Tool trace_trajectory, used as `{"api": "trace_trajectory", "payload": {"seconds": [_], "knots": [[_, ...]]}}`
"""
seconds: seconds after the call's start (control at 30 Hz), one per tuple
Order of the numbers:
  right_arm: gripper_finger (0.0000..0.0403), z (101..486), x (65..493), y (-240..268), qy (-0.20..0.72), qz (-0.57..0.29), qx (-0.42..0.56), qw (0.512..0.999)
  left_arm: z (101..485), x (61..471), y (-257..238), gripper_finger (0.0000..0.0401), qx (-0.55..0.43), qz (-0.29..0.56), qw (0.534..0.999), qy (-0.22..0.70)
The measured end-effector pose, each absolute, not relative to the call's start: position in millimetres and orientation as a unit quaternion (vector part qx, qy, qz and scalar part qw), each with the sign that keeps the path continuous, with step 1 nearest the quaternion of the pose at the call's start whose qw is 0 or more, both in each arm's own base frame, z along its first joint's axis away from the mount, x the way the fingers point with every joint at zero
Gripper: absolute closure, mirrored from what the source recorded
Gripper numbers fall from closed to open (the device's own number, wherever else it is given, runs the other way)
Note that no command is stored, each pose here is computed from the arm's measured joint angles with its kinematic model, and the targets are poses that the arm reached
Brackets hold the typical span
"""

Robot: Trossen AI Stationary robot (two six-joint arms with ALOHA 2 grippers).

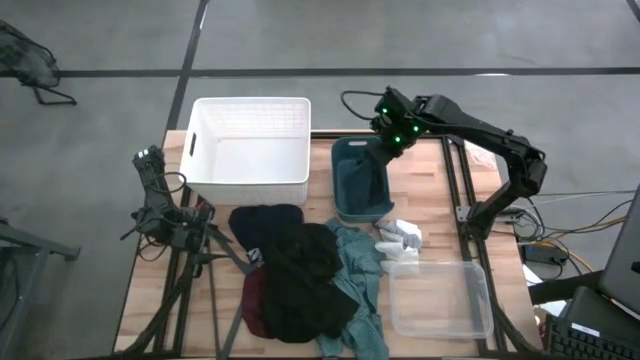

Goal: Pick & Place Cloths
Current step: Put the gray shorts into the blue bin, then put the gray socks into the transparent bin

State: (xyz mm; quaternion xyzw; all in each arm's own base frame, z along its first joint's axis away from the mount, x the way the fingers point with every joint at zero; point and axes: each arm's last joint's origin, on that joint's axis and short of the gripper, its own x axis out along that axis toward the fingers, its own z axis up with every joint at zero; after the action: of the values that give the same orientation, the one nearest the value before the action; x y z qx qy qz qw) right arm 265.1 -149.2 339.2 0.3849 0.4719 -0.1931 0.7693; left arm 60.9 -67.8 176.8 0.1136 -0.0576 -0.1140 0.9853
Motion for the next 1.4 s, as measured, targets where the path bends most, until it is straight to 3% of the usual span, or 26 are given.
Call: {"api": "trace_trajectory", "payload": {"seconds": [0.23, 0.6, 0.93, 1.07, 1.4], "knots": [[0.0394, 313, 270, -149, 0.475, -0.187, 0.388, 0.767, 178, 61, -67, 0.0224, 0.103, -0.101, 0.988, -0.059], [0.0394, 276, 282, -138, 0.459, -0.152, 0.416, 0.77, 178, 61, -53, 0.0224, 0.083, 0.135, 0.987, -0.009], [0.0389, 257, 282, -132, 0.467, -0.158, 0.409, 0.768, 178, 61, -52, 0.0224, 0.077, 0.145, 0.986, -0.007], [0.0359, 259, 282, -132, 0.467, -0.158, 0.409, 0.768, 178, 61, -52, 0.0224, 0.078, 0.145, 0.986, -0.007], [0.0238, 304, 279, -130, 0.456, -0.145, 0.387, 0.788, 178, 61, -52, 0.0224, 0.079, 0.144, 0.986, -0.006]]}}
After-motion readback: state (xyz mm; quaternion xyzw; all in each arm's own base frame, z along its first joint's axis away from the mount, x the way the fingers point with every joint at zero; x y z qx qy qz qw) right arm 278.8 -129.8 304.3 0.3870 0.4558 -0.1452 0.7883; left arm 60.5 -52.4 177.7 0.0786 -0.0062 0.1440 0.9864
